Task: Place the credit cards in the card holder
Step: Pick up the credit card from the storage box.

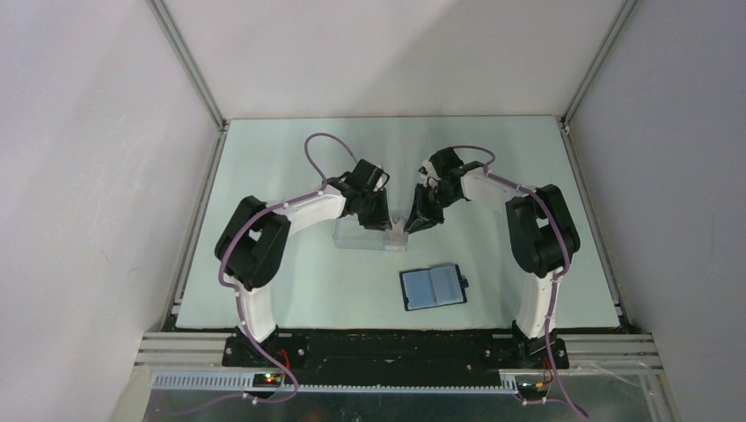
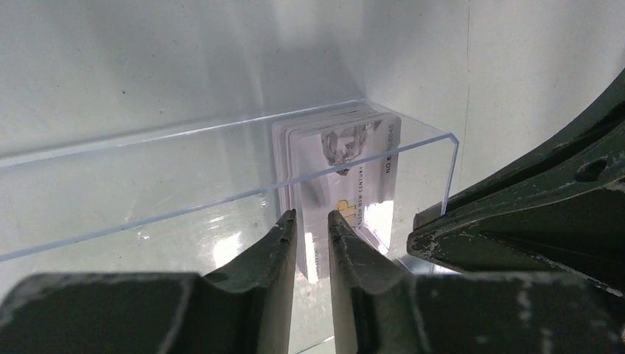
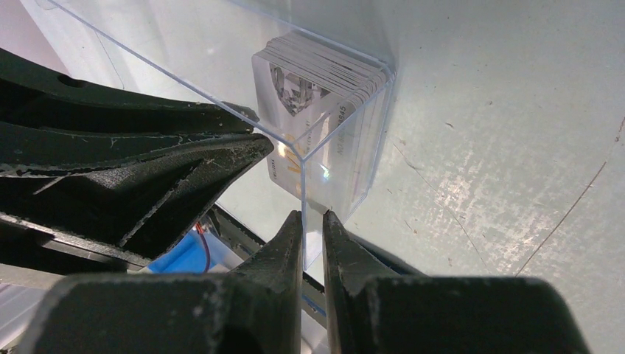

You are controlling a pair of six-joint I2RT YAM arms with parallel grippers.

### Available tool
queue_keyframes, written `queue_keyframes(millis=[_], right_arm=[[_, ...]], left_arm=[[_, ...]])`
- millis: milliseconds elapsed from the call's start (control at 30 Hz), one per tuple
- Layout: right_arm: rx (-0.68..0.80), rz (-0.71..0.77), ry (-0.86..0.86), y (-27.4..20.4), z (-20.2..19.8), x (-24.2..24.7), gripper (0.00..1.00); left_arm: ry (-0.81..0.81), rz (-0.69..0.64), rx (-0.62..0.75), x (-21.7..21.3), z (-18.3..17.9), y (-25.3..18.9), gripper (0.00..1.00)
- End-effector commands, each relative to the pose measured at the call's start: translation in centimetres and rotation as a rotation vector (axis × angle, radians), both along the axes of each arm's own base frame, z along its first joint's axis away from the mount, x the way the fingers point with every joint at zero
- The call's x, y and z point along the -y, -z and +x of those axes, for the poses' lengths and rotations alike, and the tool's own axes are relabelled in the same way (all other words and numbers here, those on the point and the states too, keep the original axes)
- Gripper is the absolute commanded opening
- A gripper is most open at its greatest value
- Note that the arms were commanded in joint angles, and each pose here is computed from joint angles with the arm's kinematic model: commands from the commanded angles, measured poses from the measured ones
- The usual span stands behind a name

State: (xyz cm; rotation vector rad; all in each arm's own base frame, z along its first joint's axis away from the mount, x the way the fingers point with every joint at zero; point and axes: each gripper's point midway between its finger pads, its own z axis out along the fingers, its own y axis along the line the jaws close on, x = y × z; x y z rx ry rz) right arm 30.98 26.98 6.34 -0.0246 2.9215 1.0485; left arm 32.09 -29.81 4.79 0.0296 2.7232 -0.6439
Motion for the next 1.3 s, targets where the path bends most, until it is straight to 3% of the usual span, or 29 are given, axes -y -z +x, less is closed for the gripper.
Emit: queue_keyframes(millis=[0,233,500,833,967,1267], right_arm=[[-0.011,-0.011,-0.019,0.9,-0.1,-0.3,0.11],[-0.016,-0.011,-0.021,1.0,-0.2,-0.3,0.11],[-0.019,-0.012,-0.022,1.1,-0.2,-0.4,0.11],[-0.024,-0.013,-0.023,1.2,-0.3,-0.4,0.11],[-0.025,-0.012,-0.025,1.2,-0.4,-0.4,0.12],[-0.031,-0.011,-0.026,1.3,-0.4,-0.4,0.12]], left_arm=[[0.021,-0.012,0.034,0.5,0.7,-0.9,0.26],[0.029,-0.015,0.030,0.9,0.5,-0.8,0.21],[0.039,-0.027,0.029,1.4,0.5,-1.0,0.08],[0.026,-0.028,0.085,1.1,0.9,-2.9,0.05],[0.024,-0.031,0.093,1.2,1.0,-3.4,0.06],[0.042,0.011,0.106,1.2,0.9,-3.6,0.20]])
